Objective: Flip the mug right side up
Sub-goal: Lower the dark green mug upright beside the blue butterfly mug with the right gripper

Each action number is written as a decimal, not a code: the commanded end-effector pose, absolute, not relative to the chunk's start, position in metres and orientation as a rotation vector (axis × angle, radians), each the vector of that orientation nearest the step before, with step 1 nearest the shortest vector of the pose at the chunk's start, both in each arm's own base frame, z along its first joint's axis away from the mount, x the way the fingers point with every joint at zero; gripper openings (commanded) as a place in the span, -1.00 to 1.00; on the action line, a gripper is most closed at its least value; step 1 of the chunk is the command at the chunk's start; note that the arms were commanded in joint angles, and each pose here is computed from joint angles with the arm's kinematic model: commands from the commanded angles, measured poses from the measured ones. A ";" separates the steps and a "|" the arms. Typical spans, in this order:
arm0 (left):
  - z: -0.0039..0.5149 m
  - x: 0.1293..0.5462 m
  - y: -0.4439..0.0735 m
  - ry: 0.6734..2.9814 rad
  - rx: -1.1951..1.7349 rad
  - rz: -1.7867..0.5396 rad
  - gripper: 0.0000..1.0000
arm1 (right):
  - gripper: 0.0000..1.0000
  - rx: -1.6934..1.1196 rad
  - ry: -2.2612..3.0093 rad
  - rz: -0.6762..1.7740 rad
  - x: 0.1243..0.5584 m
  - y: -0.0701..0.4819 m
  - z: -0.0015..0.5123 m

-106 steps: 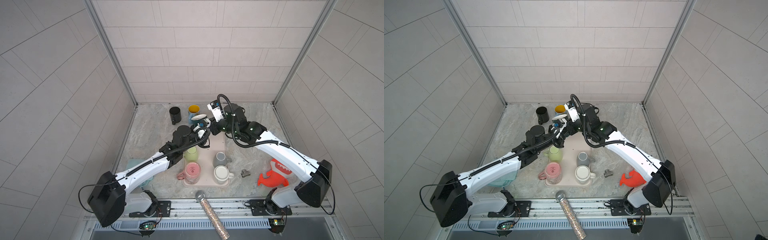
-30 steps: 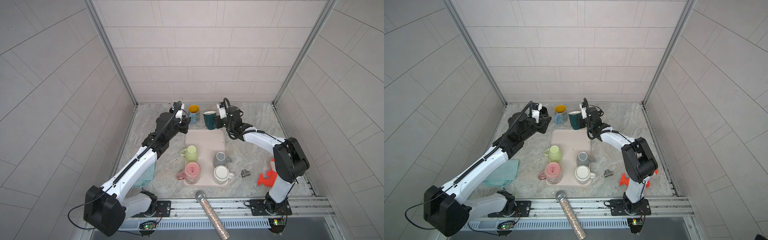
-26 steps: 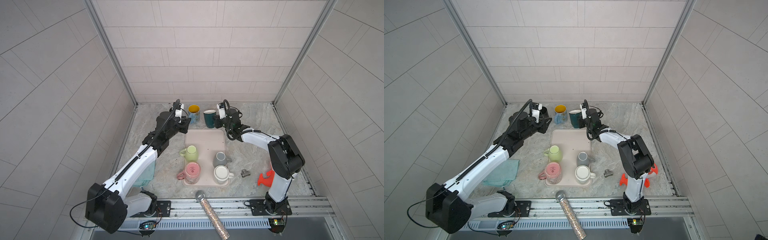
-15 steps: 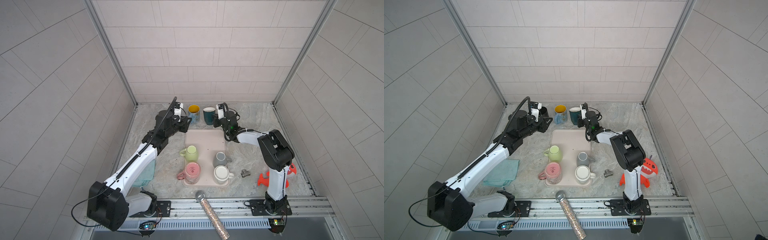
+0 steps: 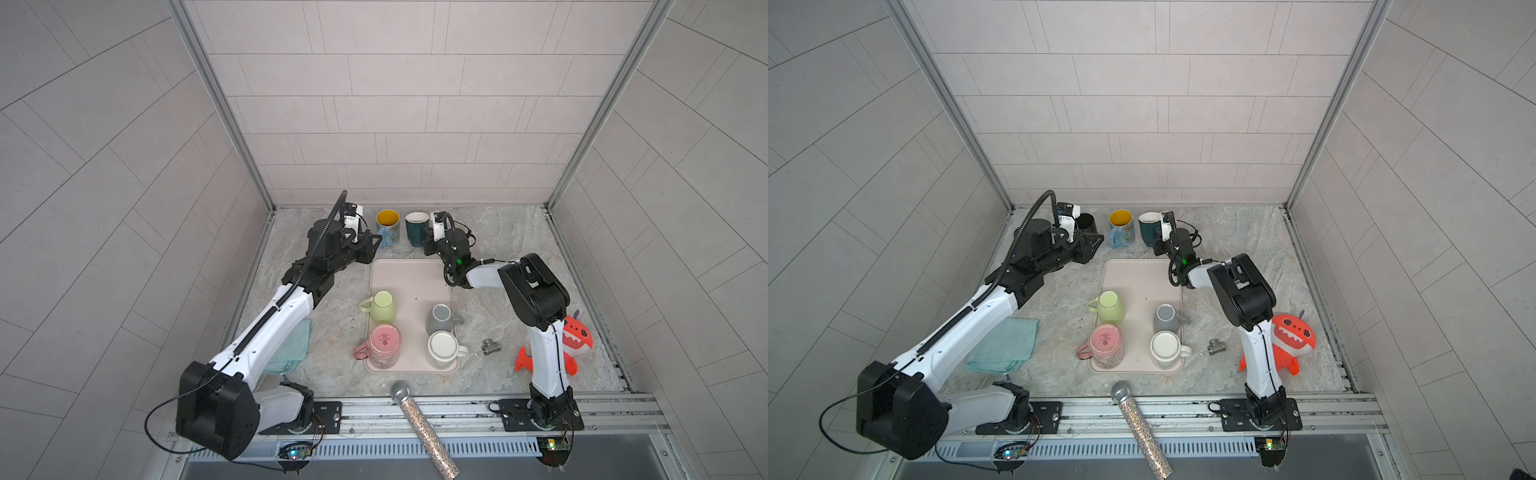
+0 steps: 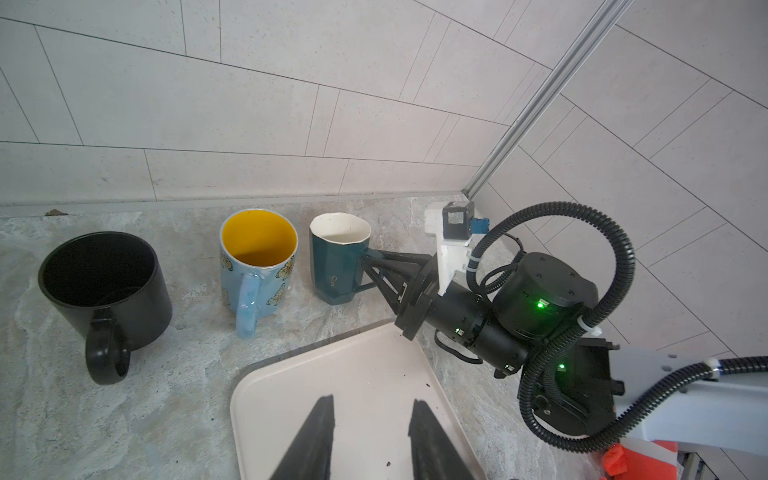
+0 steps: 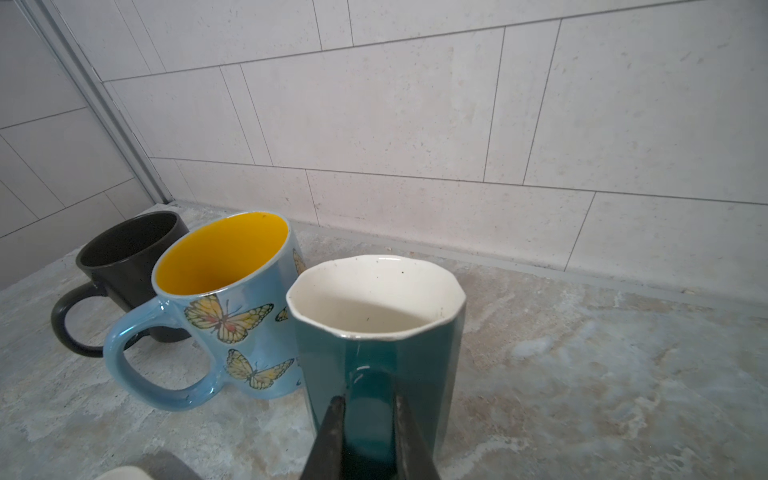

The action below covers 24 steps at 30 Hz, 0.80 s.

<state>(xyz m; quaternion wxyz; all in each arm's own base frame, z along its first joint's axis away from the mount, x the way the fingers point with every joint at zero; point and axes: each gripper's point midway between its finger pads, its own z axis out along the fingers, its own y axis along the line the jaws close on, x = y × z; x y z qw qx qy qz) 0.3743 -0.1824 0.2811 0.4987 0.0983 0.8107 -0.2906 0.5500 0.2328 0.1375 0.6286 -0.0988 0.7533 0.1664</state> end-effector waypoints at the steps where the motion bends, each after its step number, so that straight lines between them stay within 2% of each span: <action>1: 0.297 0.380 -0.184 1.922 0.242 -0.728 -0.28 | -1.00 -0.188 1.530 0.374 0.563 0.231 0.189; 18: 0.298 0.377 -0.183 1.910 0.243 -0.742 -0.24 | -1.00 -0.213 1.579 0.375 0.549 0.235 0.156; 24: 0.298 0.374 -0.183 1.912 0.247 -0.747 -0.24 | -0.79 -0.227 1.600 0.380 0.546 0.239 0.149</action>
